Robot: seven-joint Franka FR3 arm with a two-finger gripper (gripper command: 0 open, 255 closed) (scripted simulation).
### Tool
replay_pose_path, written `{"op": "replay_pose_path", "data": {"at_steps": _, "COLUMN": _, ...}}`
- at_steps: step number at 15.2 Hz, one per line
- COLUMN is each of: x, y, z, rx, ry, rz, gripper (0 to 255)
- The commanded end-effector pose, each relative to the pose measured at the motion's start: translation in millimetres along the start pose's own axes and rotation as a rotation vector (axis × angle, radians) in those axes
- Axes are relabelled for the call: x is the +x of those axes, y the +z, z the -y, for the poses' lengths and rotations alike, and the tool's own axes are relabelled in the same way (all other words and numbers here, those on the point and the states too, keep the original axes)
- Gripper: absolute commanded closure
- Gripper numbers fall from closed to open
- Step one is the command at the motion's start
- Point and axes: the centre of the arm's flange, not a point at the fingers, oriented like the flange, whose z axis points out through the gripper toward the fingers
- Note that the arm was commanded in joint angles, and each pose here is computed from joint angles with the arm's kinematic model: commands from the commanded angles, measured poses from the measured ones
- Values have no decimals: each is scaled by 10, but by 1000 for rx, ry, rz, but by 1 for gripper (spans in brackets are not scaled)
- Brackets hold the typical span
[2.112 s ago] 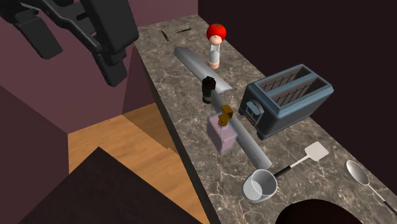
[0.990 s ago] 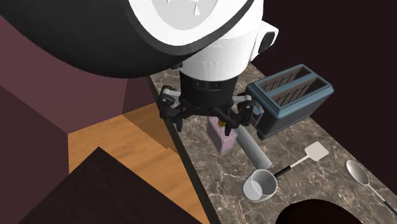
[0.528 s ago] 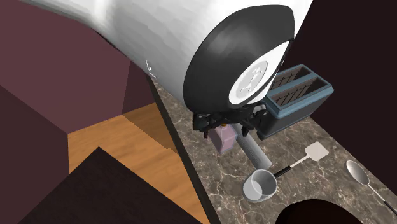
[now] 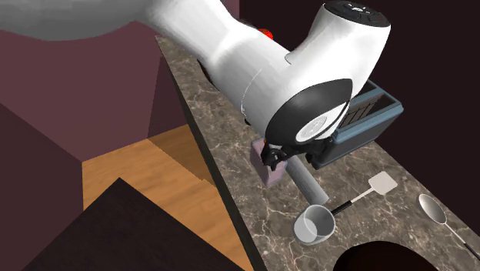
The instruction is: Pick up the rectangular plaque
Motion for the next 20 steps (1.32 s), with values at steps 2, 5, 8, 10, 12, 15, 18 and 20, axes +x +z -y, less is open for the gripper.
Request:
{"op": "replay_pose_path", "data": {"at_steps": 2, "x": 109, "y": 324, "z": -222, "rx": -7, "ry": -65, "rz": -5, "gripper": 0}}
{"op": "replay_pose_path", "data": {"at_steps": 5, "x": 235, "y": 618, "z": -443, "rx": -12, "ry": -127, "rz": -10, "gripper": 0}}
{"op": "replay_pose_path", "data": {"at_steps": 8, "x": 375, "y": 911, "z": -657, "rx": -18, "ry": -189, "rz": -14, "gripper": 0}}
{"op": "replay_pose_path", "data": {"at_steps": 10, "x": 420, "y": 1053, "z": -720, "rx": -20, "ry": -208, "rz": -16, "gripper": 0}}
{"op": "replay_pose_path", "data": {"at_steps": 12, "x": 419, "y": 1158, "z": -719, "rx": -20, "ry": -208, "rz": -16, "gripper": 0}}
{"op": "replay_pose_path", "data": {"at_steps": 15, "x": 418, "y": 1317, "z": -718, "rx": -20, "ry": -208, "rz": -16, "gripper": 0}}
{"op": "replay_pose_path", "data": {"at_steps": 18, "x": 417, "y": 1400, "z": -717, "rx": -20, "ry": -208, "rz": -16, "gripper": 0}}
{"op": "replay_pose_path", "data": {"at_steps": 20, "x": 417, "y": 1406, "z": -716, "rx": -20, "ry": -208, "rz": -16, "gripper": 255}}
